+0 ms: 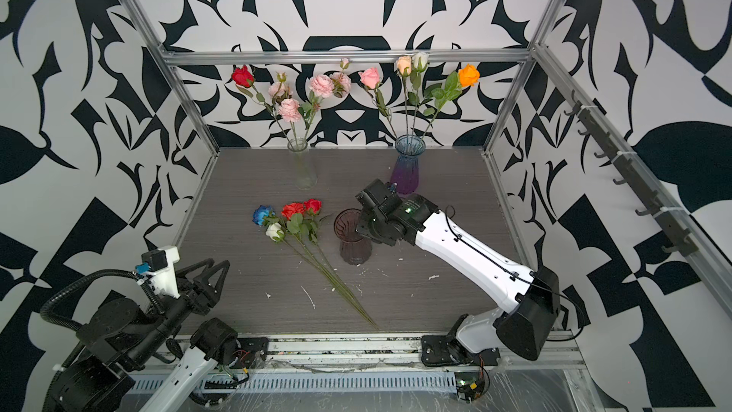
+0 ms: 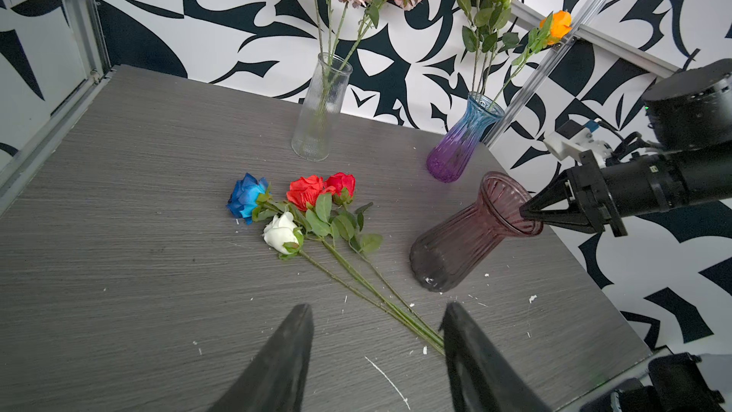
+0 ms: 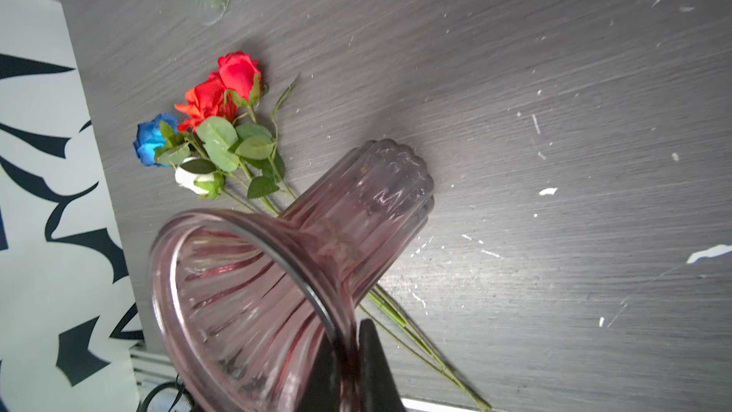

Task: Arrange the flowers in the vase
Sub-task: 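Set the dark pink vase upright beside the rose pile and release it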

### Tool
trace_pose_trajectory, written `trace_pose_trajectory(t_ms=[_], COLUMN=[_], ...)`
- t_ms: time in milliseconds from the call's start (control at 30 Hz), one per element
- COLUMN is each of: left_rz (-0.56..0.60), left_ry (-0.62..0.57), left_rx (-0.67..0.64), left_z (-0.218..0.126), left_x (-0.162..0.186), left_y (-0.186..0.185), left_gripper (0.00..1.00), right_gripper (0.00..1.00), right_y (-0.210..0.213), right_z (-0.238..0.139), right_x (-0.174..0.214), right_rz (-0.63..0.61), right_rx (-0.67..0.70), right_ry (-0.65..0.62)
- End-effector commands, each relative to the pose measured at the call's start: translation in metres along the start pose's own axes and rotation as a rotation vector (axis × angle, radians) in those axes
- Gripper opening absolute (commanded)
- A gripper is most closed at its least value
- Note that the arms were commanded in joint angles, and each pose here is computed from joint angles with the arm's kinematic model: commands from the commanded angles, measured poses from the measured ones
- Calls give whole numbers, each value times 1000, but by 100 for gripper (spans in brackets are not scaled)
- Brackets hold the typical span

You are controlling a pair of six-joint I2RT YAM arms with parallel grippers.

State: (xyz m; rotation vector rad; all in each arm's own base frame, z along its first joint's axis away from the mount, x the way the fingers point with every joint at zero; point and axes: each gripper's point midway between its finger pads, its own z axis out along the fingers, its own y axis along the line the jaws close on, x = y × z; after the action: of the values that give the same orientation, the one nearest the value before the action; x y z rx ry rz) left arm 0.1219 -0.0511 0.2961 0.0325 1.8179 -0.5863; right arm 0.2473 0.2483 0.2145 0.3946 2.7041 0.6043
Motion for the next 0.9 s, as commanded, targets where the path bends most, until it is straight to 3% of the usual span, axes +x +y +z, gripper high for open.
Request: trace_pose_trajectory(t_ms=[0, 100, 367, 467, 867], left_rz=[4, 4, 3, 3, 18], left_ry=[11, 11, 10, 8, 81], left_rx=[0, -3, -1, -2, -32], left_z=[5, 5, 4, 4, 21], left_x=[2, 2, 2, 2, 10], left_y=[-1, 0, -1, 0, 1], left_gripper=[57, 57, 57, 57, 63], right_gripper=[0, 0, 29, 34, 27], right_y=[20, 22, 24, 23, 21], right_z=[-13, -15, -30, -40, -103], right_x=[3, 1, -11, -18, -33], right_rz=[27, 34, 12, -10, -259], right_rx=[-100, -109, -107, -103, -187], right_ry=[21, 11, -52, -91, -268])
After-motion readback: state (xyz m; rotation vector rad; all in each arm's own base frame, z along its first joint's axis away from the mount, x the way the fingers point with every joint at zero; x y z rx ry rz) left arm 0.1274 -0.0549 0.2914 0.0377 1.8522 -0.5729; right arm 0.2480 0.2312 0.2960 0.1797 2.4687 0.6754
